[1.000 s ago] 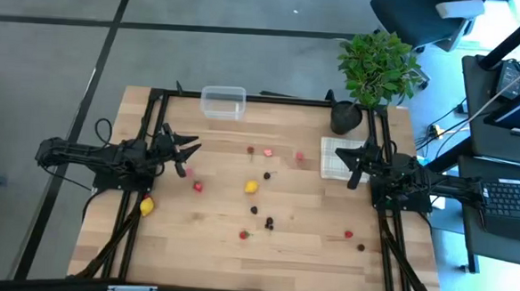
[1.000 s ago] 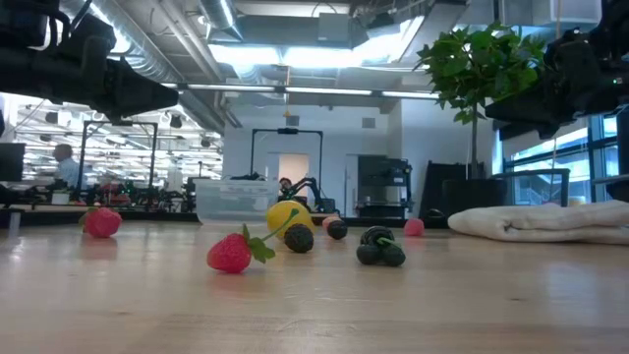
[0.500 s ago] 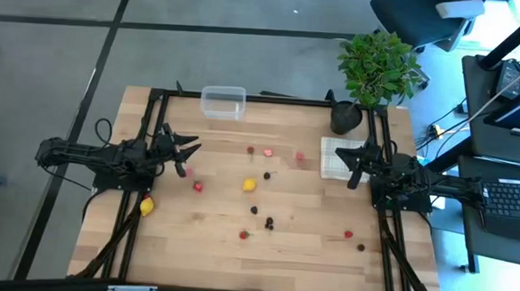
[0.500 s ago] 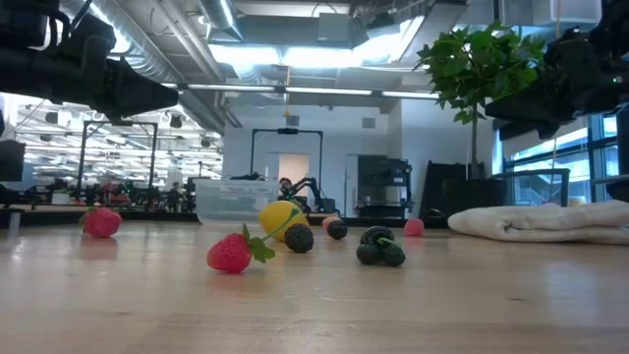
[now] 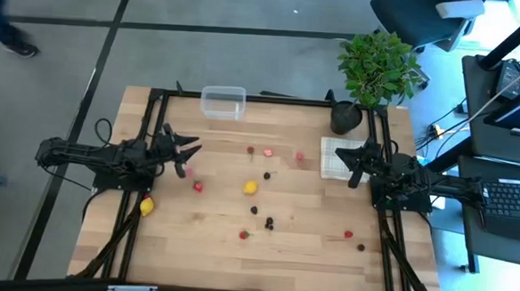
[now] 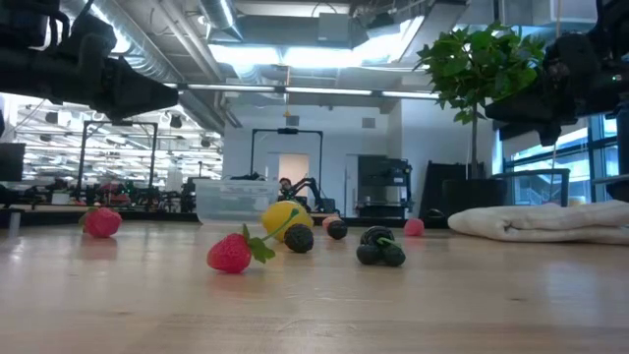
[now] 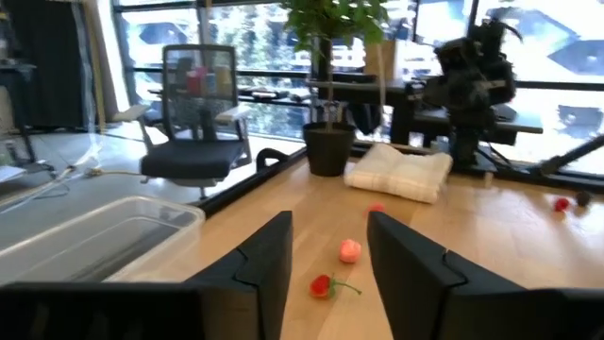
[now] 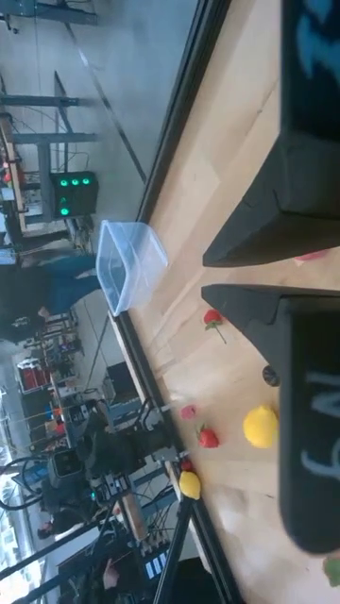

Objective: Pick and placing Produce into tupperware
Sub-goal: Put the bottom left pink peach into the transparent bin

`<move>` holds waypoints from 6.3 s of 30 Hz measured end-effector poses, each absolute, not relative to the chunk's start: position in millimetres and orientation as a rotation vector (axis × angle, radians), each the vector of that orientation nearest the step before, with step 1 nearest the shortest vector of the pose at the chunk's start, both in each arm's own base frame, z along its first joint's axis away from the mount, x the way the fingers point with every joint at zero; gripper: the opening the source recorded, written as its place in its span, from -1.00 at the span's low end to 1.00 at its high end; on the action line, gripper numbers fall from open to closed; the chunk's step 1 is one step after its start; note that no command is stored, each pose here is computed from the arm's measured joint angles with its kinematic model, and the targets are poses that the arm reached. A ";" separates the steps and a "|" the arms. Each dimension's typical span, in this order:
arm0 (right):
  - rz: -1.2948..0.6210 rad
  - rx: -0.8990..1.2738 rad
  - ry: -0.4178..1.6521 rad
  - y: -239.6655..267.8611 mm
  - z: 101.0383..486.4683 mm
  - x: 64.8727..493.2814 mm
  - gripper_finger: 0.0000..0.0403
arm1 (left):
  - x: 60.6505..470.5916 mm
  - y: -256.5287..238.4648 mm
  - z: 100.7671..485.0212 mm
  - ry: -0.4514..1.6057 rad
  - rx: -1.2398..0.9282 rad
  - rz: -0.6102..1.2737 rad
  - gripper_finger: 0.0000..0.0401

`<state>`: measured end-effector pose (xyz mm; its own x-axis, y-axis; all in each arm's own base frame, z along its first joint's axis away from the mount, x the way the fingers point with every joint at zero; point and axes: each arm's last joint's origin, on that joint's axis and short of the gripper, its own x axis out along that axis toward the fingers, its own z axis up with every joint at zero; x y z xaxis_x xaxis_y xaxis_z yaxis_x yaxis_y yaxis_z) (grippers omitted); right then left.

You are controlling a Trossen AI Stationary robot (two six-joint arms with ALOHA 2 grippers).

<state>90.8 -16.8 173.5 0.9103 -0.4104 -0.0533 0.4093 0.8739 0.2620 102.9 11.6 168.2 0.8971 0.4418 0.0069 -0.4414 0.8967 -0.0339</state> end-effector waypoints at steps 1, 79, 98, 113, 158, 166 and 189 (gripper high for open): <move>-0.428 0.272 -0.004 -16.8 173.5 90.8 -0.78 | 103.0 11.2 167.8 -0.009 -0.030 0.444 -0.25; -0.424 0.197 -0.030 -16.8 177.6 91.0 -0.78 | 137.8 4.4 142.1 1.324 -0.342 0.565 0.04; -0.424 0.196 -0.030 -16.8 177.6 91.0 -0.78 | 147.6 5.0 142.1 1.247 -0.308 0.535 -0.02; -0.424 0.196 -0.027 -16.8 177.3 91.0 -0.78 | 157.6 4.9 129.7 1.296 -0.287 0.542 -0.09; -0.422 0.175 -0.049 -16.8 179.9 91.0 -0.78 | 217.6 145.1 259.2 0.625 -0.195 0.991 -0.63; -0.422 0.175 -0.056 -16.9 180.7 91.0 -0.78 | 229.6 189.6 243.2 0.719 -0.304 0.973 -0.70; -0.422 0.179 -0.054 -16.9 180.3 91.0 -0.78 | 266.6 255.2 187.7 1.062 -0.533 0.908 -0.59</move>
<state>91.0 -16.9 180.3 0.9113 -0.4116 0.0145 0.4022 0.8969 0.1841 266.6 255.2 187.7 0.1927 0.3714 -0.9083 -0.8395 0.5417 0.0434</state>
